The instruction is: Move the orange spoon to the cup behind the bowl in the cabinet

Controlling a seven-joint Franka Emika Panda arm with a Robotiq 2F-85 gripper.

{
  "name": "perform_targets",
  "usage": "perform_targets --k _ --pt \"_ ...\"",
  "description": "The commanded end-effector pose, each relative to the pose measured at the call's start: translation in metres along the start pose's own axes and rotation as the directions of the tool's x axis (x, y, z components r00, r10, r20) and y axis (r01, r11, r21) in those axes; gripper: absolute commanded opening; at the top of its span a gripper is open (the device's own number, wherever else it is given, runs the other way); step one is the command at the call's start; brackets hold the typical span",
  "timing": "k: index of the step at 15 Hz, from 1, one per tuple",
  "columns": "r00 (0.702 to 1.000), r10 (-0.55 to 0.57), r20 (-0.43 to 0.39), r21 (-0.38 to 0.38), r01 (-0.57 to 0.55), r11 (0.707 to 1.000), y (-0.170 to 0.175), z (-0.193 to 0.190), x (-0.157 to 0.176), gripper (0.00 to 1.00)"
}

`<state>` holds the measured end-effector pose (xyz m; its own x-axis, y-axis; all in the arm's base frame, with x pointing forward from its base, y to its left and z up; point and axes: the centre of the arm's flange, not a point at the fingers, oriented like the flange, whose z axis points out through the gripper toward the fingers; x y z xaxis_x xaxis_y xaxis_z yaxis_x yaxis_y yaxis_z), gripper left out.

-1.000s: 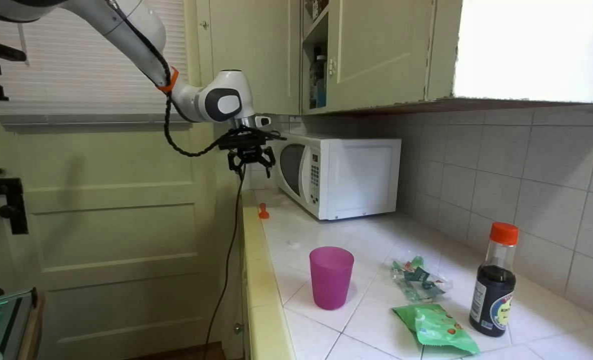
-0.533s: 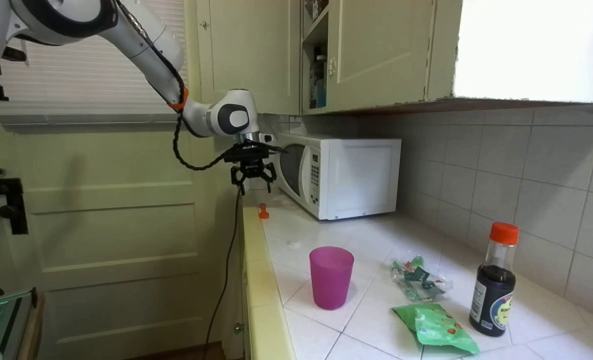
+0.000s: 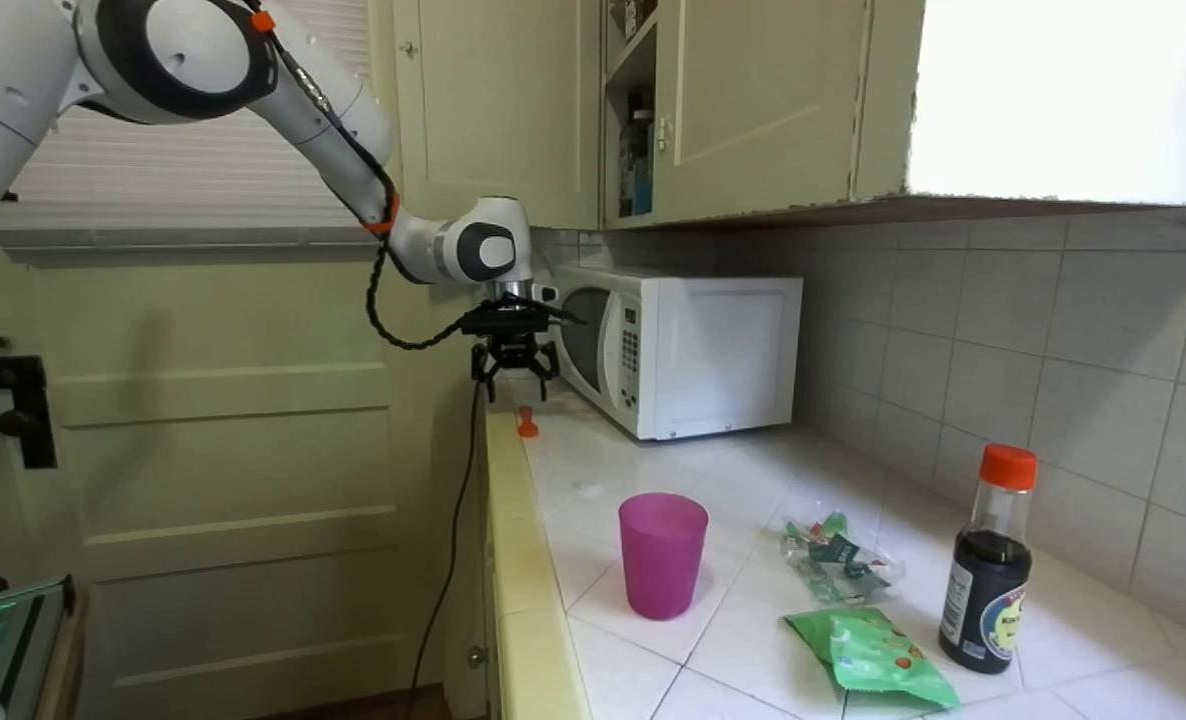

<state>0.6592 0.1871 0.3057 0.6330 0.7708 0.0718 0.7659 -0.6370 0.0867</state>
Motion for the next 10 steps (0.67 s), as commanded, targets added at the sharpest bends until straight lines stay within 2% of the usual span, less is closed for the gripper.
perform_targets --k 1,2,4,10 --pt "1.000 0.005 0.011 0.006 -0.005 1.000 0.002 -0.001 0.002 1.00" --pt "1.000 0.010 0.020 0.010 -0.010 1.000 0.005 -0.003 0.004 1.00" --pt "1.000 0.012 0.014 -0.028 -0.012 1.000 0.007 -0.002 0.006 1.00" --pt "1.000 -0.014 0.016 -0.035 0.014 0.999 0.011 0.010 0.012 1.00"
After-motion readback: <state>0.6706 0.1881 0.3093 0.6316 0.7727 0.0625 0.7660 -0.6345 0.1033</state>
